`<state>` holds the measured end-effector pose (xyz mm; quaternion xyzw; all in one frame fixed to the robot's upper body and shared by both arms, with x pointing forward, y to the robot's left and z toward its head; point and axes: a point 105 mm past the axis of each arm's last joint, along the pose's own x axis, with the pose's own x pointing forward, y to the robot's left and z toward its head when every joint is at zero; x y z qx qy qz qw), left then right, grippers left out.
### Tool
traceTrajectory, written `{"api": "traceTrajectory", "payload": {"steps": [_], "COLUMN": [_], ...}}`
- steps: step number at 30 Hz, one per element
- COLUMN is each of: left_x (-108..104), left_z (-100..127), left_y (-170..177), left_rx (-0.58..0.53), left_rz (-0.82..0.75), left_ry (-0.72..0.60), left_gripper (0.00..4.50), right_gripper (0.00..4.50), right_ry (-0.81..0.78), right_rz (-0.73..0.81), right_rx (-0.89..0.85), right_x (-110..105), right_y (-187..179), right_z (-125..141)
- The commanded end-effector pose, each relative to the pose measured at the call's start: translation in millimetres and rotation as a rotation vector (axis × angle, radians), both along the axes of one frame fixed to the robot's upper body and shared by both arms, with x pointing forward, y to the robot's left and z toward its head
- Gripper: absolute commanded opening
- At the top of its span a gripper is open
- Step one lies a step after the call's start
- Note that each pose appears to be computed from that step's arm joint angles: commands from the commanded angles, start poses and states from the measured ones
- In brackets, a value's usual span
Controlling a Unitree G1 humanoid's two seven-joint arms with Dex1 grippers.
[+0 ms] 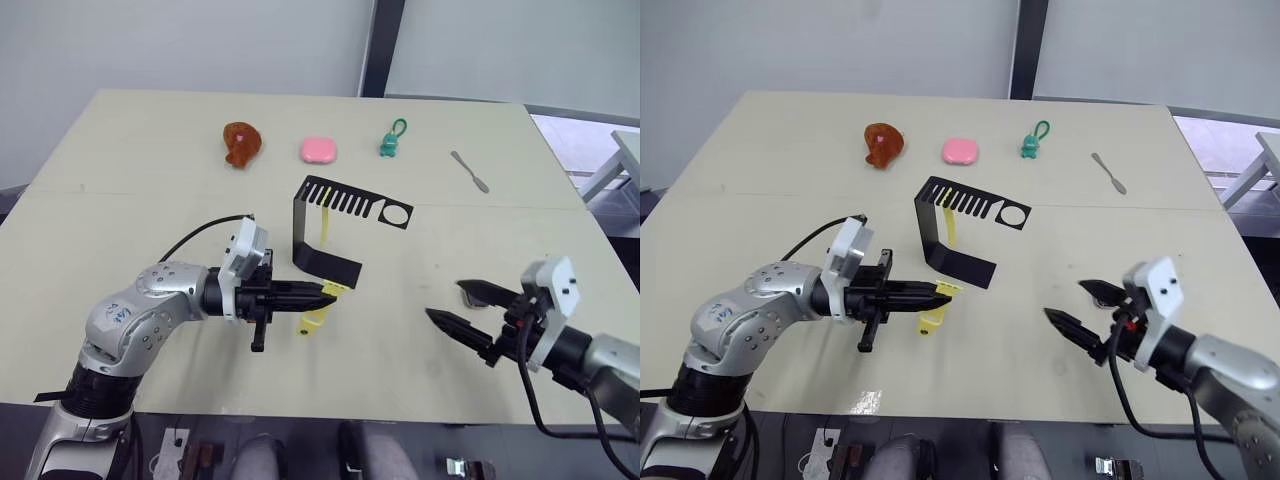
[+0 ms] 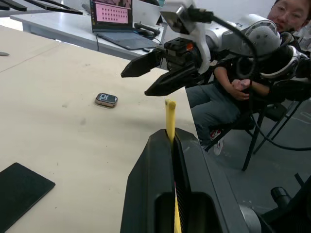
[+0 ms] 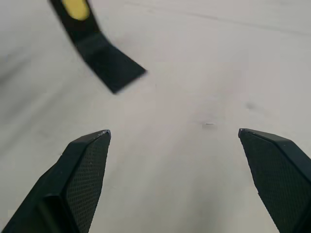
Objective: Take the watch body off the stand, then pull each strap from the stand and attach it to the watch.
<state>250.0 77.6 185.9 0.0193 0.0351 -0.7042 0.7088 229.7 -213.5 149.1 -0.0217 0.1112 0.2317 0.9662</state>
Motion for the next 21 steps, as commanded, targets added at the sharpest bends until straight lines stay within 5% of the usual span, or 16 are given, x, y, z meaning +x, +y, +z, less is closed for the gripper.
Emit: {"api": "traceTrajectory", "payload": {"steps": [1,11,21], "left_x": [-4,-1,-1], "left_z": [2,-2,-1], "left_y": [-5,-12,-13], "left_rx": [0.012,0.018,0.014], "left_rz": [-0.046,-0.063,-0.035], "left_ry": [-0.07,-0.126,-0.14], "left_gripper": [0.0,0.0,0.0], "right_gripper": [4.47,4.47,4.47], "right_ry": [-0.071,-0.011,0.005], "right_rz": [-0.165,-0.378,-0.469], "right_rx": [-0.038,0.012,0.001], "right_x": [2,28,49], "right_y": [-21,-39,-37], "right_z": [2,-43,-59]}}
